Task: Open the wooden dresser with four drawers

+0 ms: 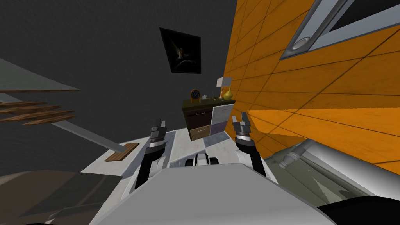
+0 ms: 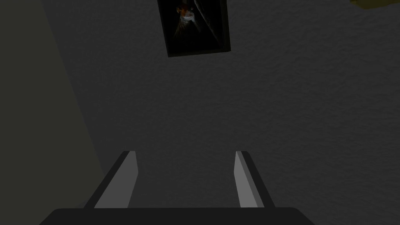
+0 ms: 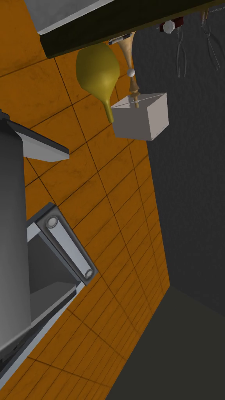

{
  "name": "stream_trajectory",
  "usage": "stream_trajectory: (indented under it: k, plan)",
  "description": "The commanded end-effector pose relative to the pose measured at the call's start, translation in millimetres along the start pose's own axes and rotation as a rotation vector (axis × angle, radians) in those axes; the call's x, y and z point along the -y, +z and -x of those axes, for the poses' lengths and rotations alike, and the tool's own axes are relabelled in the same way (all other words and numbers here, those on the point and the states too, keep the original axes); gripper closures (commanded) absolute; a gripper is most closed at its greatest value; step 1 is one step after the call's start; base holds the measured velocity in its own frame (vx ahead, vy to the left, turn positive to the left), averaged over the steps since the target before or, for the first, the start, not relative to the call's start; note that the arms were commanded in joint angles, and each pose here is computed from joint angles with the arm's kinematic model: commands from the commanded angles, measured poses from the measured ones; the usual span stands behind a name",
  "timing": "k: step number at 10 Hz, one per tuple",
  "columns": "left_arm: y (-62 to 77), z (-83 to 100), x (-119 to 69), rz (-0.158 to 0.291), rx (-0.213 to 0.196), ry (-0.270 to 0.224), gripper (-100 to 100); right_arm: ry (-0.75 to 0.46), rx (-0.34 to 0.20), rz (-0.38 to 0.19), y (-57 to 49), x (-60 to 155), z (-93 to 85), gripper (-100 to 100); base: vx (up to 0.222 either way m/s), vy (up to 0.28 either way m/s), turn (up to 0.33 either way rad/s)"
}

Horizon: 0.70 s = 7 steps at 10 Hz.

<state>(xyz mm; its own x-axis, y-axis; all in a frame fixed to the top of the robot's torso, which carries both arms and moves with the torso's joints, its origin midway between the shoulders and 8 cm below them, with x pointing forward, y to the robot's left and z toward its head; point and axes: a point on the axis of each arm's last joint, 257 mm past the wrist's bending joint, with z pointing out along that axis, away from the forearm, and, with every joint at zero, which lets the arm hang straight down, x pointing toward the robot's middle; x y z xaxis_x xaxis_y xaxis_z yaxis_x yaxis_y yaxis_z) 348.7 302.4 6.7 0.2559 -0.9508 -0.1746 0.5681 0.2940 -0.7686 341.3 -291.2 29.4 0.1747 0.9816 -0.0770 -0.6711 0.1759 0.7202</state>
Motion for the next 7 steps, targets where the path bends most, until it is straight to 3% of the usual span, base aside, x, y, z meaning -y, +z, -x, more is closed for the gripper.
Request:
stream_trajectory:
  k: [1,7]
  plan:
    - [0.0,0.0,0.0,0.0,0.0,0.0,0,-0.098,-0.058,-0.002,-1.7,3,-7.4,-100,0.043,0.032,-0.008]
    - [0.0,0.0,0.0,0.0,0.0,0.0,0,-0.326,-0.143,0.0,-8.2,12,-19.3,-100,0.047,0.037,-0.01]
